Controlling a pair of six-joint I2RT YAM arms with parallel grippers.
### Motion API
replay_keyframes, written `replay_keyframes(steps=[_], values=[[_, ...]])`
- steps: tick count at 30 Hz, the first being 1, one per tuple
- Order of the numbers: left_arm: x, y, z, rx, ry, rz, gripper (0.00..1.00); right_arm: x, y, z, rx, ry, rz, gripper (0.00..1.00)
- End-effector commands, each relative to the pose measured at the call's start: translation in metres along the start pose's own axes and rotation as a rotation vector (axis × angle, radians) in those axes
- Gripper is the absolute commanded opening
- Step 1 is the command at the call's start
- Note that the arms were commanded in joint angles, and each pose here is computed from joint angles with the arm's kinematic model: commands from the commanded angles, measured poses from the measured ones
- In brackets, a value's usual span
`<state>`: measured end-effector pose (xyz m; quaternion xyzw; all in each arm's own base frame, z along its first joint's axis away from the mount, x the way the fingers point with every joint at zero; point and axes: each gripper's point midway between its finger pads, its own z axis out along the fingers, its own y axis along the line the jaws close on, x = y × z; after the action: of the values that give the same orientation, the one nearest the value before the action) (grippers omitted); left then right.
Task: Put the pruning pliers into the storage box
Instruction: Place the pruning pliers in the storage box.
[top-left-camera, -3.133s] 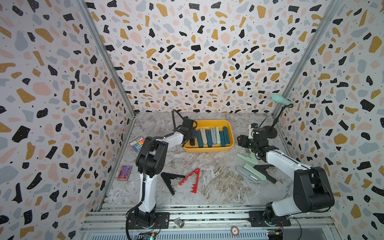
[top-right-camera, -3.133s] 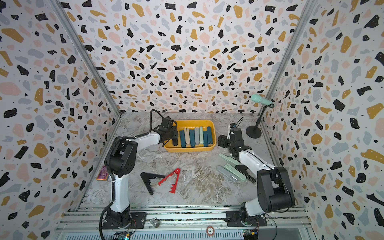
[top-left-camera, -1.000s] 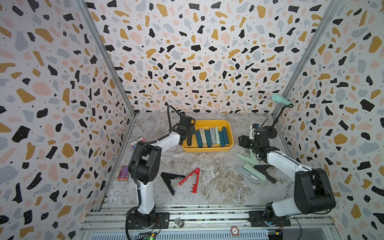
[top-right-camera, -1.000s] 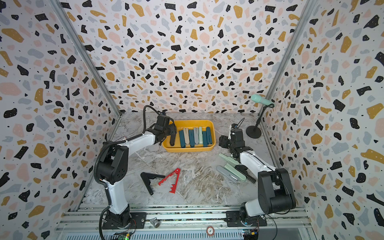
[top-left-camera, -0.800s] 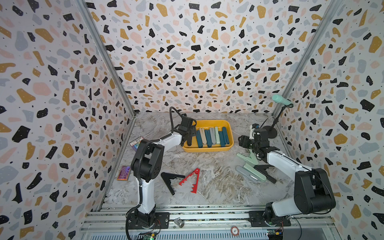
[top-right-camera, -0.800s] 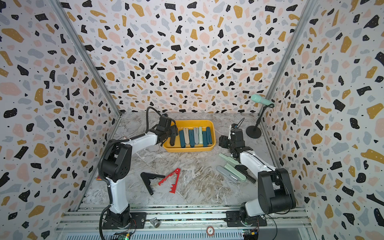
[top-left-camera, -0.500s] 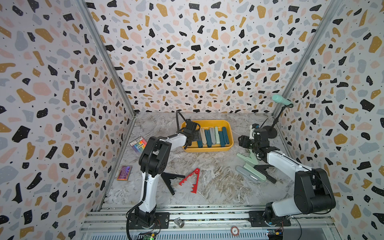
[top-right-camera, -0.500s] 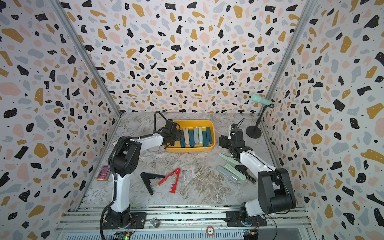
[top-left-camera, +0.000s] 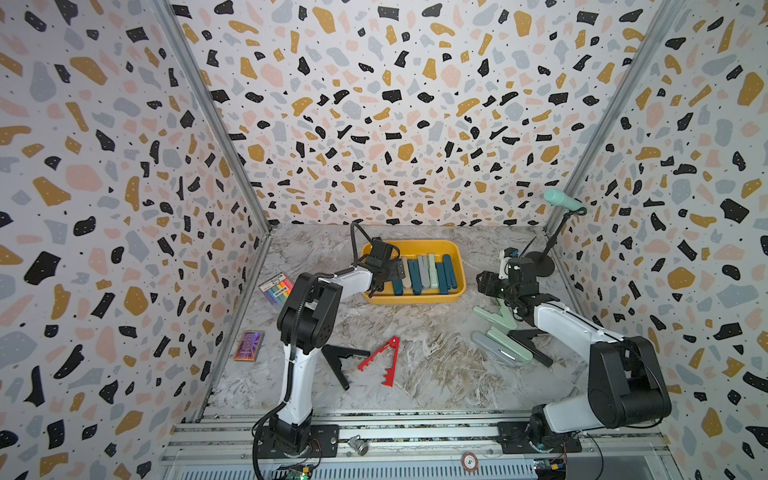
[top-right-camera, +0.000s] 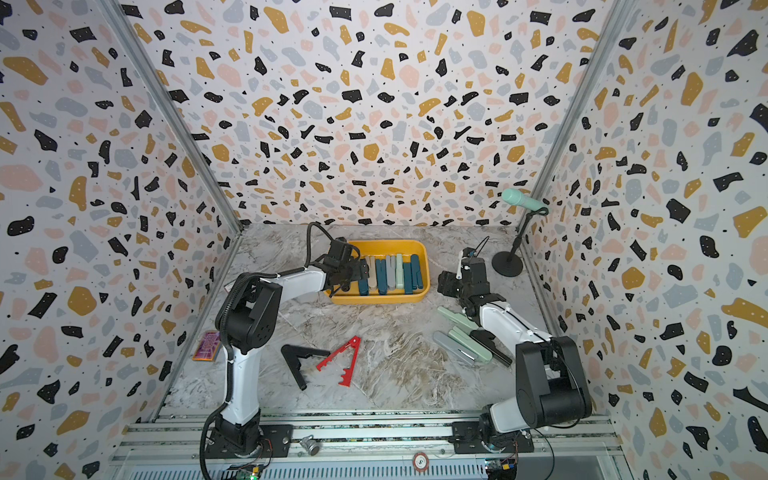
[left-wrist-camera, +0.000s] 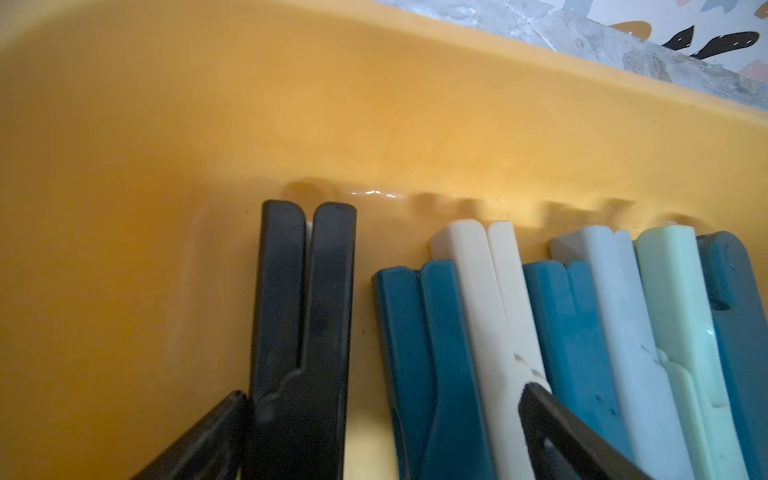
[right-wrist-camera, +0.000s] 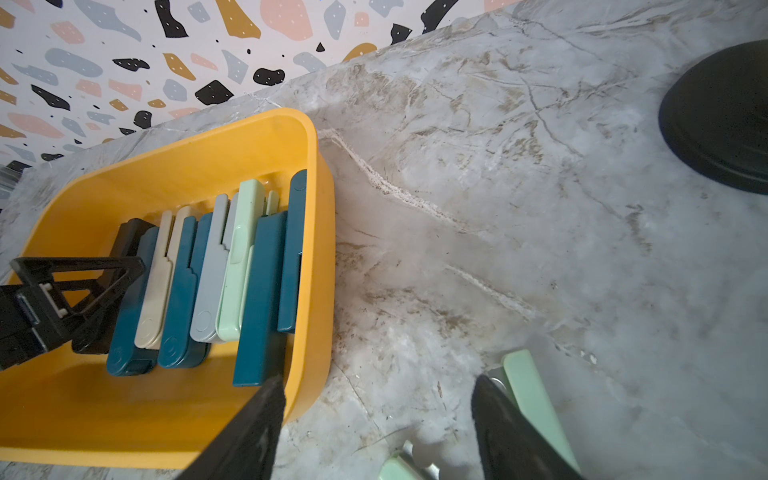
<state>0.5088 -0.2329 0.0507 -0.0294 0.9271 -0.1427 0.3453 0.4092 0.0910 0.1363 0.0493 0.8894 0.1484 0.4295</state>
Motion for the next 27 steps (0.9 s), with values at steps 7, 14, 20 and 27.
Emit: replay_keyframes(steps=[7, 14, 20, 27], values=[[-0.009, -0.03, -0.006, 0.132, -0.013, -0.026, 1.0, -0.009, 0.001, -0.007, -0.002, -0.031, 0.005, 0.73], [-0.011, -0.035, -0.007, 0.151, -0.019, -0.018, 1.0, -0.009, 0.001, -0.009, 0.001, -0.03, 0.003, 0.73], [-0.012, -0.04, -0.004, 0.168, -0.019, -0.01, 1.0, -0.008, 0.0, -0.009, 0.002, -0.028, 0.002, 0.73], [-0.015, -0.043, -0.001, 0.18, -0.019, 0.009, 1.0, -0.009, -0.001, -0.01, 0.009, -0.031, 0.002, 0.73]])
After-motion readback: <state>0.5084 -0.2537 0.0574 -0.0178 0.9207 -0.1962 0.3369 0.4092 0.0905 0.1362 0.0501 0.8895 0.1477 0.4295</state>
